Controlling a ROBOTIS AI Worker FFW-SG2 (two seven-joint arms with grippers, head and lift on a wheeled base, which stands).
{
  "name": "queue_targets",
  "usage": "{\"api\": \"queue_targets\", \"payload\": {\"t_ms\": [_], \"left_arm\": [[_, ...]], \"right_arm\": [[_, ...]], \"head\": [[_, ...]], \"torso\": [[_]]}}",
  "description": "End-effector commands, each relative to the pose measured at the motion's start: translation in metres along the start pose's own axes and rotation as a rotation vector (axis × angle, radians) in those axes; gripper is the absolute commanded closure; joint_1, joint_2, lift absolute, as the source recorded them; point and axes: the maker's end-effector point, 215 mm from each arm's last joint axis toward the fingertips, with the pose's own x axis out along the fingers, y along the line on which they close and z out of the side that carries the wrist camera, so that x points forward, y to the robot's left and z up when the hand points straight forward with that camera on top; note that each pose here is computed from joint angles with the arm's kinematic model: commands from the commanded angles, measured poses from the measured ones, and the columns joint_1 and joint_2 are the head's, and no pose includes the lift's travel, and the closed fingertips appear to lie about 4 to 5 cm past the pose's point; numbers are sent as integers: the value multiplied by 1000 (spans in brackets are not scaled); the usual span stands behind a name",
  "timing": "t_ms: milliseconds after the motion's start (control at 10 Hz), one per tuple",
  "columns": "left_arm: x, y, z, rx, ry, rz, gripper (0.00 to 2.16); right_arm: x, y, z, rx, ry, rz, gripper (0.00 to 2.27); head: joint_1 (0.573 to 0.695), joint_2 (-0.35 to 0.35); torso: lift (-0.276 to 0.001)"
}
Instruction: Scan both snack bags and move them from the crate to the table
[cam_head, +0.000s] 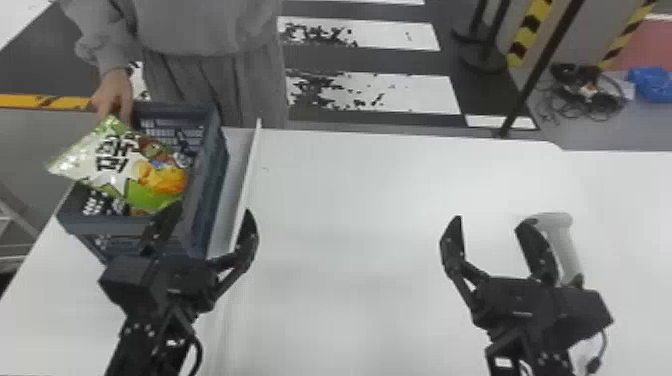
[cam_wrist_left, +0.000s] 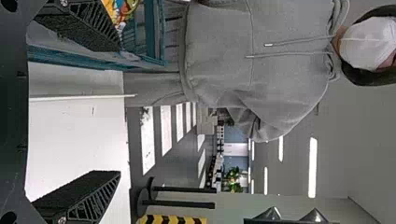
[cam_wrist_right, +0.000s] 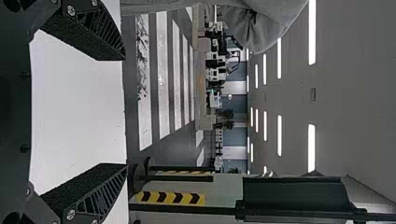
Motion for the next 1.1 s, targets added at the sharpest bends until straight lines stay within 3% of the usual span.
{"api": "queue_targets", "payload": {"t_ms": [0,400,700,1000], "left_arm": [[1,6,9,5,-12,3,49],[-6,51,40,16,-15,45,144],[-12,116,33,-1,58,112,147],[-20,177,25,-54,134,178,147]], "right_arm": [[2,-1,3,8,-7,-1,117],[4,3,0,35,-2,9,117],[2,4,-6,34,9,13,117],[1,13,-1,44,-4,34,117]], "head": [[695,-53],[695,-18],[695,39],[695,153]], "torso": [[-88],[-88],[-88],[-88]]}}
